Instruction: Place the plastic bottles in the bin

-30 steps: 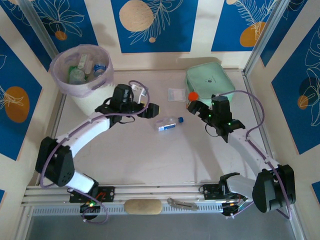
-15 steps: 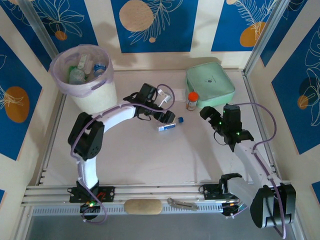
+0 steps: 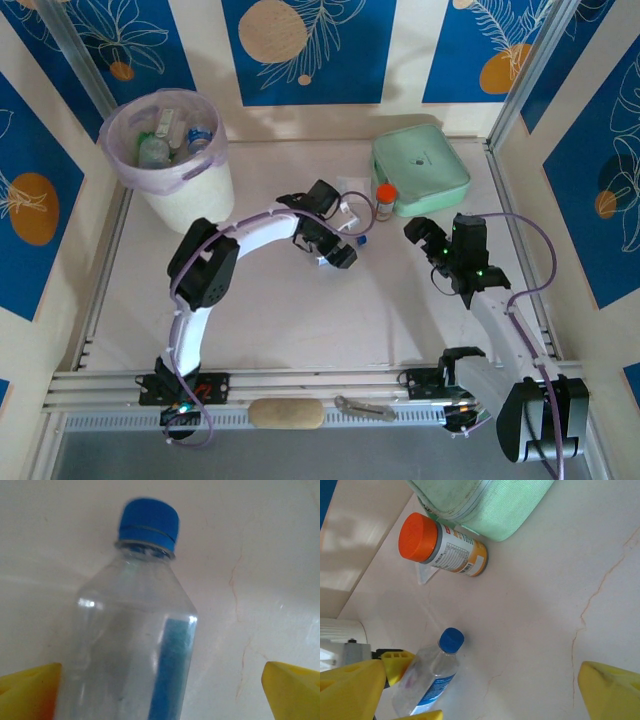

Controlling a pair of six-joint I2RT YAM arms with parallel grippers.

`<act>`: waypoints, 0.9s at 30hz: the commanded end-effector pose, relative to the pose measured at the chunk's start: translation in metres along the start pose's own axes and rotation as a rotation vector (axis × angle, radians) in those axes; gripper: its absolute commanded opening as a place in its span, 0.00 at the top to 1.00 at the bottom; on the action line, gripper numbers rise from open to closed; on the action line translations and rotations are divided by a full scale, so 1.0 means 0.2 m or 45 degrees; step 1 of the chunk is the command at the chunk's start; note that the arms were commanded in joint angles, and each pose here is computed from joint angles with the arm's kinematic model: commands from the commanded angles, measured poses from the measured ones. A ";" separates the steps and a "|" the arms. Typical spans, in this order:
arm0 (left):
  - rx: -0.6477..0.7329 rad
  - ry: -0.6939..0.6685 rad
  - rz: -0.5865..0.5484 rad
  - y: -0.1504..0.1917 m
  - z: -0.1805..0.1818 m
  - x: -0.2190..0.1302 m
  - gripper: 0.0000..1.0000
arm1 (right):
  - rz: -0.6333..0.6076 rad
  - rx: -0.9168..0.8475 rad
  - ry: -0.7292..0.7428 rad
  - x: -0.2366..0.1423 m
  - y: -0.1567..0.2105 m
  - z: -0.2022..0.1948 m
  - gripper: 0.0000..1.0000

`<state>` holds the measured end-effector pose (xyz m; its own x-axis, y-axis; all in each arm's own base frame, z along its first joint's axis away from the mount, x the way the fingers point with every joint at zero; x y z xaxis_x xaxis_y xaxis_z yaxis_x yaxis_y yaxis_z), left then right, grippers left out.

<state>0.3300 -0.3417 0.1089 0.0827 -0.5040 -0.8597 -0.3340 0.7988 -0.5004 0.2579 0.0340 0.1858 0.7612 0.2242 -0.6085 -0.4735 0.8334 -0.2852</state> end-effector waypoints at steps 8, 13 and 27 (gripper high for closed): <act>0.161 -0.142 0.202 0.09 -0.04 0.10 0.13 | 0.024 0.022 -0.038 0.00 0.01 0.00 0.01; 0.172 -0.175 0.204 0.09 -0.03 0.10 0.27 | 0.025 0.033 -0.043 0.00 0.01 0.00 0.01; 0.138 -0.332 0.091 0.10 0.00 -0.02 0.53 | 0.113 -0.021 -0.144 0.06 0.06 0.09 0.01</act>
<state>0.3230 -0.3330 0.0906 0.2552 -0.3574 -0.8984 -0.2275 0.8809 -0.4151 0.2658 0.0457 0.1891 0.7672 0.3002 -0.5668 -0.5135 0.8170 -0.2624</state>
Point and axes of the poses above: each hand's point on the last joint's axis, 136 mm out from that joint toward the fingers, its own x axis out along the fingers, its own z axis along the line the jaws close on, y = z × x, the point moved 6 cm from there along -x, back along the fingers, and after that the axes turned 13 degrees about x, right-handed, at the moved point
